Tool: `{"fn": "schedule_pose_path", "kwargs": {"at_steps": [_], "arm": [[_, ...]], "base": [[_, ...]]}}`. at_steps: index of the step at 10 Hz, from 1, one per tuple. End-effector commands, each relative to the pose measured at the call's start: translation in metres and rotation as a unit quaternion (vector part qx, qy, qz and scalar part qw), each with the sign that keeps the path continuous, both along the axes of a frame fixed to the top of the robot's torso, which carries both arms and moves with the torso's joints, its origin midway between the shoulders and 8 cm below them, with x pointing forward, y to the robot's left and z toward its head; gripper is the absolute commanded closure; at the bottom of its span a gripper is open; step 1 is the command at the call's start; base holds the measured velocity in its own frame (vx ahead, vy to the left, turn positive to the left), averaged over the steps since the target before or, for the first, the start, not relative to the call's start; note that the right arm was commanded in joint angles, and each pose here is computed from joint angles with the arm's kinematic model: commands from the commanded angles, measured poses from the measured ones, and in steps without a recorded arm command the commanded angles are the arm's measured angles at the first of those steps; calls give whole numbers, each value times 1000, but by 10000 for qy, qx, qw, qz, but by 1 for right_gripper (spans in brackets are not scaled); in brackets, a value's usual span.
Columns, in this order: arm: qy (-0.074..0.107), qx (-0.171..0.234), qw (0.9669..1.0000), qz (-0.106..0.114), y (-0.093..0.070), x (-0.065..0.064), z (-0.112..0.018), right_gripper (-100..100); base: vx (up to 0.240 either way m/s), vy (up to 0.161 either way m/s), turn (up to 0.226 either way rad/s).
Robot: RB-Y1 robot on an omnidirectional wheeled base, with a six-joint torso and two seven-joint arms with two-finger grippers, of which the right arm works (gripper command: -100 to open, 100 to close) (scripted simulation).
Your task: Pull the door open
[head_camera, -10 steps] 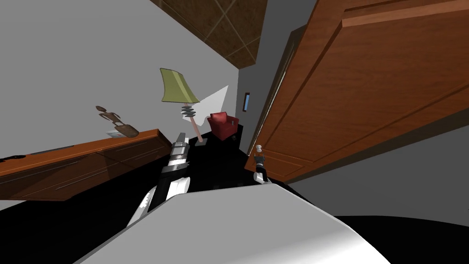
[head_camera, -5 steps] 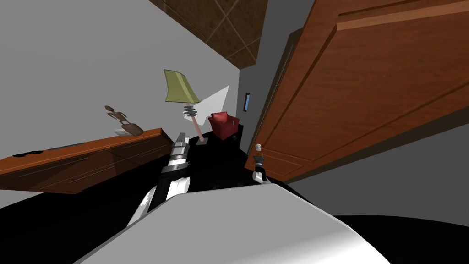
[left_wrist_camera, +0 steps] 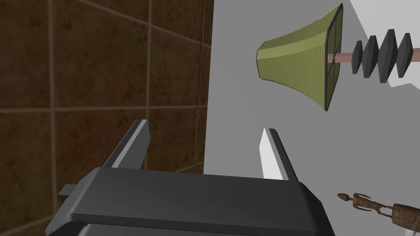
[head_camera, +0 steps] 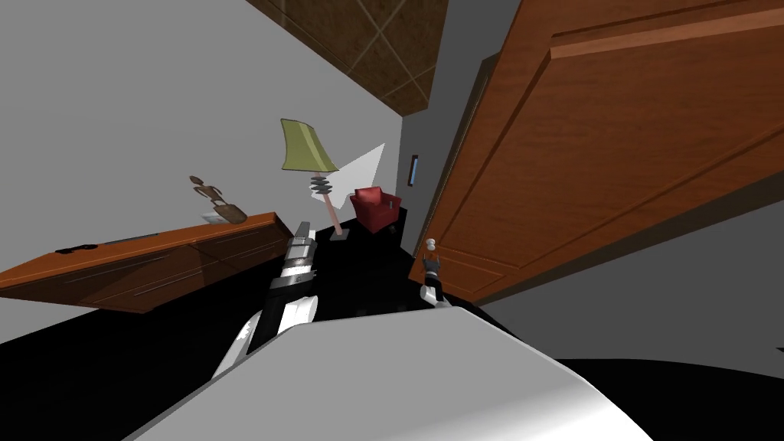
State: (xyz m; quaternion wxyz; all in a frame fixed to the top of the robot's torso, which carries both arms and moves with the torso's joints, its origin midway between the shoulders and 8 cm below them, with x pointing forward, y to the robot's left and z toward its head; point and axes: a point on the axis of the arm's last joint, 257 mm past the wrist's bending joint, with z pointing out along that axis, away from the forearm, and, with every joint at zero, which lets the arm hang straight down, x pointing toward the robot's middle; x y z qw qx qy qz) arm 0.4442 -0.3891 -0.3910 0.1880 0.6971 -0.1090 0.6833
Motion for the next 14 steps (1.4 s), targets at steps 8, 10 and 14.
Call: {"fn": "schedule_pose_path", "kwargs": {"at_steps": [8,10,14], "arm": [[-185,421,9986,-256,-53,-25,-3,-100],[-198,417,9983,-352,-78,-37,-2,-100],[-190,409,9983,-365,-83,-41,-3,100]], "base": [[61,-5,61],[210,-8,109],[58,-19,18]]}}
